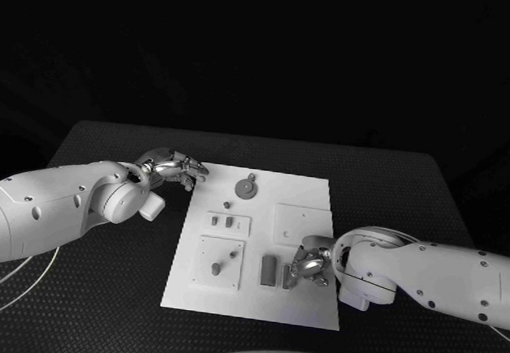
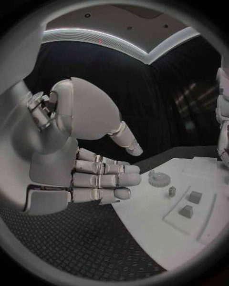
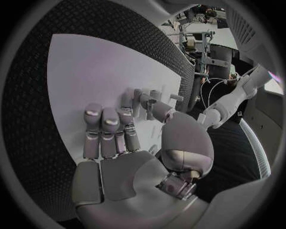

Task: Assemble the parts on the task board

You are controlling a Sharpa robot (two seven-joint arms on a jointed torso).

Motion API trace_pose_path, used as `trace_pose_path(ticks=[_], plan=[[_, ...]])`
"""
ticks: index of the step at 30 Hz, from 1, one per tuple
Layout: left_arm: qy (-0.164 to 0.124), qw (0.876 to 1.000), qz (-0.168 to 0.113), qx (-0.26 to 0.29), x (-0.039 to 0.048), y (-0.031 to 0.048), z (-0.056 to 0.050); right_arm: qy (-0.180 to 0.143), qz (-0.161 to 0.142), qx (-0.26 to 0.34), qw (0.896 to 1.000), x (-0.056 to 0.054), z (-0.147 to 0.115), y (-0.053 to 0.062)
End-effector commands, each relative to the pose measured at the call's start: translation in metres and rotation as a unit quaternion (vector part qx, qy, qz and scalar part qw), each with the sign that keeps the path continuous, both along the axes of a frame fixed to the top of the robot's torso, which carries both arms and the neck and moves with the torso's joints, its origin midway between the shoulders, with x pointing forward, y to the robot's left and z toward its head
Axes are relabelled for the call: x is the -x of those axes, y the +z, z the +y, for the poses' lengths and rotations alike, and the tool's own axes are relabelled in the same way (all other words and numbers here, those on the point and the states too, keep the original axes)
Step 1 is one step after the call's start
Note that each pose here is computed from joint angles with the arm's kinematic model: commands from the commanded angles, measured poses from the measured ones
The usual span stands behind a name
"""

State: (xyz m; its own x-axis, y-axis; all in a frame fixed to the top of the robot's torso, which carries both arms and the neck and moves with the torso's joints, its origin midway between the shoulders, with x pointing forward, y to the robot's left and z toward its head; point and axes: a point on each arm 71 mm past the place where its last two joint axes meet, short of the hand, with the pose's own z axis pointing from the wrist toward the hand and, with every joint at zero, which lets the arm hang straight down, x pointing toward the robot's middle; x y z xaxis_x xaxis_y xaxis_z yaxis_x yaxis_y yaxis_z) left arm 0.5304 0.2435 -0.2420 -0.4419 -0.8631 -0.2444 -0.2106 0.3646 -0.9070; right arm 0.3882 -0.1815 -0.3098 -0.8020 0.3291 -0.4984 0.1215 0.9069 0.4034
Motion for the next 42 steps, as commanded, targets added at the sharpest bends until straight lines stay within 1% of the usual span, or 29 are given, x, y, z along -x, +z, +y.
trace_pose_path(ticks=[1, 5, 19, 21, 24, 26, 27, 30, 32, 35, 38, 40, 42], plan=[[-0.01, 1.0, -0.001, 0.003, 0.0004, 0.0008, -0.003, 0.024, 0.006, -0.011, 1.0, 0.005, 0.008, -0.005], [-0.008, 1.0, -0.001, 0.002, 0.0002, 0.0008, -0.002, 0.023, 0.005, -0.007, 1.0, 0.006, 0.007, -0.008], [-0.009, 1.0, -0.001, 0.002, -0.0002, 0.0008, -0.003, 0.016, 0.008, -0.014, 1.0, 0.005, 0.002, -0.009], [-0.008, 1.0, -0.001, 0.002, -0.0005, 0.0007, -0.003, 0.008, 0.016, -0.024, 1.0, 0.004, 0.0, -0.01], [-0.008, 1.0, -0.003, 0.002, -0.0008, 0.0008, -0.003, 0.01, 0.028, -0.034, 0.999, 0.004, -0.005, -0.01], [-0.007, 1.0, -0.003, 0.003, -0.0011, 0.0009, -0.003, 0.008, 0.033, -0.042, 0.999, 0.002, -0.009, -0.008], [-0.005, 1.0, -0.003, 0.004, -0.0013, 0.001, -0.003, 0.007, 0.036, -0.047, 0.998, -0.001, -0.012, -0.006], [0.0, 1.0, -0.002, 0.009, -0.0019, 0.001, -0.003, 0.023, 0.029, -0.045, 0.998, -0.008, -0.019, 0.004], [0.004, 1.0, 0.002, 0.017, -0.0026, 0.0007, -0.003, 0.028, 0.024, -0.045, 0.998, -0.015, -0.024, 0.012], [0.014, 0.999, 0.006, 0.028, -0.0045, 0.0003, -0.003, 0.028, 0.029, -0.051, 0.998, -0.027, -0.033, 0.024], [0.026, 0.999, 0.007, 0.036, -0.0067, 0.0005, 0.0, 0.018, 0.039, -0.07, 0.997, -0.044, -0.045, 0.033], [0.035, 0.999, 0.004, 0.037, -0.0081, 0.0009, 0.004, 0.003, 0.031, -0.09, 0.995, -0.057, -0.051, 0.04], [0.047, 0.998, 0.002, 0.044, -0.0101, 0.0024, 0.007, -0.011, 0.01, -0.115, 0.993, -0.075, -0.057, 0.049]])
